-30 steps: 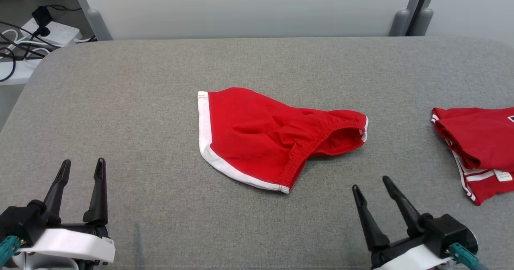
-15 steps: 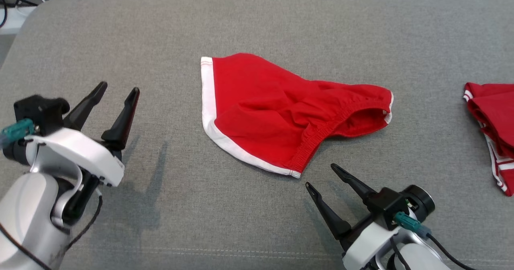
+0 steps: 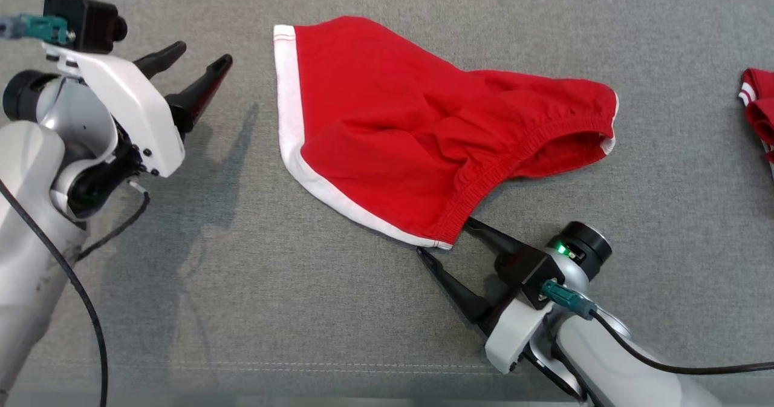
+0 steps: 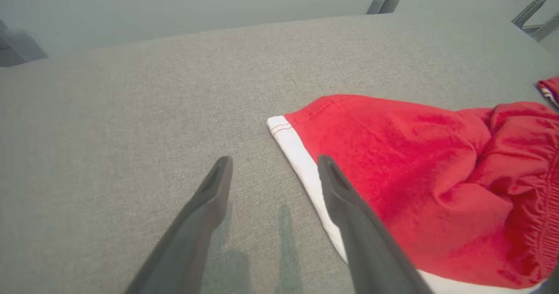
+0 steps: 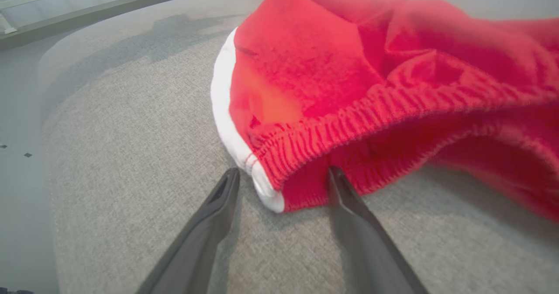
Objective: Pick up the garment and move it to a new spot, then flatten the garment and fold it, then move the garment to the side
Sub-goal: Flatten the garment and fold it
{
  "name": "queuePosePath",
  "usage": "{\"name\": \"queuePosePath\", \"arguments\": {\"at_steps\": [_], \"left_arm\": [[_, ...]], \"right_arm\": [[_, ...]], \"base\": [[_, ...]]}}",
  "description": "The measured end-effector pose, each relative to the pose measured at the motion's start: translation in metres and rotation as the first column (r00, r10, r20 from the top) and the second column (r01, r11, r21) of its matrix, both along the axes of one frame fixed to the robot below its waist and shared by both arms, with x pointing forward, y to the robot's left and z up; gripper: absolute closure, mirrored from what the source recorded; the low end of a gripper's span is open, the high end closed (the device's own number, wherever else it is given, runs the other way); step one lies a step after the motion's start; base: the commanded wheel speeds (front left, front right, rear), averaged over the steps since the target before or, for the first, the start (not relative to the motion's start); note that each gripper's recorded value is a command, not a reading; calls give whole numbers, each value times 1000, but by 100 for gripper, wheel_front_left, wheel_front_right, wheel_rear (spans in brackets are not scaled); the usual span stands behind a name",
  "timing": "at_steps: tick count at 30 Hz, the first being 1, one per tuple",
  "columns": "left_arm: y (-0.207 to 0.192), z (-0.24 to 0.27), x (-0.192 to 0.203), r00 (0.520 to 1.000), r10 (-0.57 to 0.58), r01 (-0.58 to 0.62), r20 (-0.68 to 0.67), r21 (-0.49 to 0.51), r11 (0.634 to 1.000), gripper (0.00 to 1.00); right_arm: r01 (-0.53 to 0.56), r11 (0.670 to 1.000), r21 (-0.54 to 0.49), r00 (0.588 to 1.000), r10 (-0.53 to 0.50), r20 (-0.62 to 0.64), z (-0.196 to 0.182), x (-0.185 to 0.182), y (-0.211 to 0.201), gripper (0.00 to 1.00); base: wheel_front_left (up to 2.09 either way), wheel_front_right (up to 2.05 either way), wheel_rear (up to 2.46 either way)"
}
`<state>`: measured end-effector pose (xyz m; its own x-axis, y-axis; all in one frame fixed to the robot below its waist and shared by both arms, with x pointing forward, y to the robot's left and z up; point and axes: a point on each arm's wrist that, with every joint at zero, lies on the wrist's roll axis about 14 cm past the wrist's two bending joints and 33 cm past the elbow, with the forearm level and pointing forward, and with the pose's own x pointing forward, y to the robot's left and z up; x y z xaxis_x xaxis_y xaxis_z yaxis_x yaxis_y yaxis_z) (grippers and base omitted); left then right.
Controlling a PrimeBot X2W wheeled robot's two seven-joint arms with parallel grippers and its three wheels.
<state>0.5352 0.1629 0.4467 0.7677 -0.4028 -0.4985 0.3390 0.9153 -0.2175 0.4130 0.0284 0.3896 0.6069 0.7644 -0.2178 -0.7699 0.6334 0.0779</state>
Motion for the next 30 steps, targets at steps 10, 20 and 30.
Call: {"name": "queuePosePath", "arguments": {"at_steps": [10, 20, 30], "left_arm": [[-18, -42, 37, 976, -81, 70, -203, -58, 996, 0], [-43, -81, 58, 949, -117, 91, -293, -102, 991, 0], [-43, -84, 54, 920, -118, 66, -374, -149, 987, 100]], "right_arm": [[-9, 998, 55, 1000, 9, 8, -1, 13, 8, 0], [30, 995, 92, 1000, -30, 1, 0, 18, 2, 0], [29, 995, 92, 1000, -29, 2, 0, 18, 2, 0]], "base": [[0, 0, 0], [0, 0, 0], [0, 0, 0]]}}
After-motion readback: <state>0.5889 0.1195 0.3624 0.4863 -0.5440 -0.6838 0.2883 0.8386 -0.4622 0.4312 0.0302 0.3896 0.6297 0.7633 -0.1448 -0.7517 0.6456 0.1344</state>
